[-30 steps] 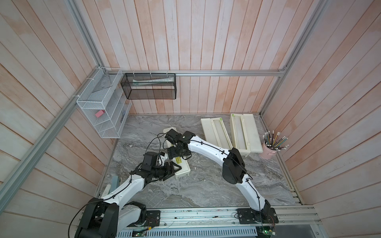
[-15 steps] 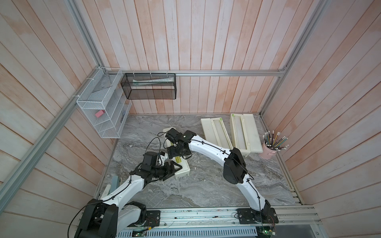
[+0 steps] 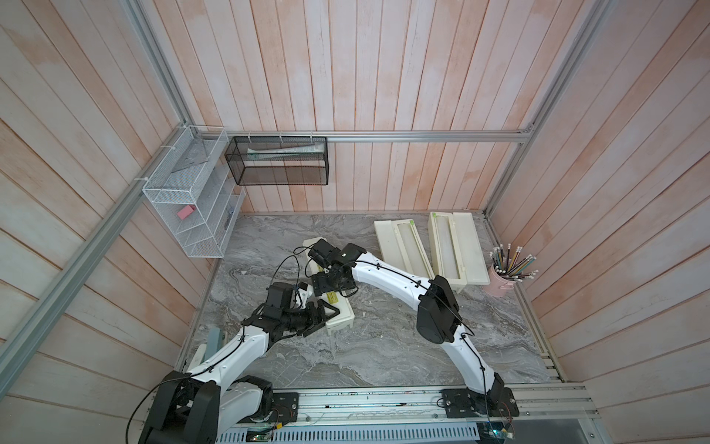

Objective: Put plastic wrap rolls into dispensers
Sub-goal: Close the lid on the plastic wrap cutting box.

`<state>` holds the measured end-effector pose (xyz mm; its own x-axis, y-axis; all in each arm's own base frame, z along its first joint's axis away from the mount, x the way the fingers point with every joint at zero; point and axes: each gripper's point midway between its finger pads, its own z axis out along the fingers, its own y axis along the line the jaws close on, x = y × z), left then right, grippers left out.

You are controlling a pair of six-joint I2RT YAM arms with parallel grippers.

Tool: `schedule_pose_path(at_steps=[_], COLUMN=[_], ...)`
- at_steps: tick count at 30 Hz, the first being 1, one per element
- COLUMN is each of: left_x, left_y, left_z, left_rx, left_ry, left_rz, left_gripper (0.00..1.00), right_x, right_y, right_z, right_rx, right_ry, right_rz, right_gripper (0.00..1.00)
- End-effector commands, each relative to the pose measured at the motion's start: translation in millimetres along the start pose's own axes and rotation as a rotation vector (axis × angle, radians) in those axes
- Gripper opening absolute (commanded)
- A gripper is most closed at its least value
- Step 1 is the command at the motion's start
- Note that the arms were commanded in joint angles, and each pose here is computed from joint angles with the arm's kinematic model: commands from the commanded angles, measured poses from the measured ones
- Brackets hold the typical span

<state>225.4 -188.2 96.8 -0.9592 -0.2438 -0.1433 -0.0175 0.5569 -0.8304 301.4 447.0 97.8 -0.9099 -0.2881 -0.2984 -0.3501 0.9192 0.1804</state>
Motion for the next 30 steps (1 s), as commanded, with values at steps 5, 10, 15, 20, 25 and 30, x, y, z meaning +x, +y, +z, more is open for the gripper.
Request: schedule_pose_path(at_steps=[5,10,15,20,25,30], left_x=[-6,-6,-5,-3,0,4], left_y=[-9,-6,-3,3,12,20], left_z=[1,3,4,8,10,12], left_rx=[0.030,0.024,0.022,0.013,-0.001,-0.016], left_ry=[-0.013,-0.008,-0.006,-0.001,0.001,0.003], left_rz=[0.042,0.039,0.034,0.019,0.002,-0.007], left_gripper=[0.88,0.88,0.87,0.83,0.79,0.79], right_x=[7,7,10,16,18,24], right_y=[-1,5,5,9,9,8], right_z=[5,11,19,25,27,29], right_rx=[0.057,0.042,0.044,0.034,0.031,0.045], right_ry=[0.015,0.014,0.031,0.050,0.058,0.071], right_rz=[-0.036,-0.040,-0.042,-0.042,-0.039,-0.047], right_gripper=[0.89,0.89,0.89,0.90,0.90,0.90])
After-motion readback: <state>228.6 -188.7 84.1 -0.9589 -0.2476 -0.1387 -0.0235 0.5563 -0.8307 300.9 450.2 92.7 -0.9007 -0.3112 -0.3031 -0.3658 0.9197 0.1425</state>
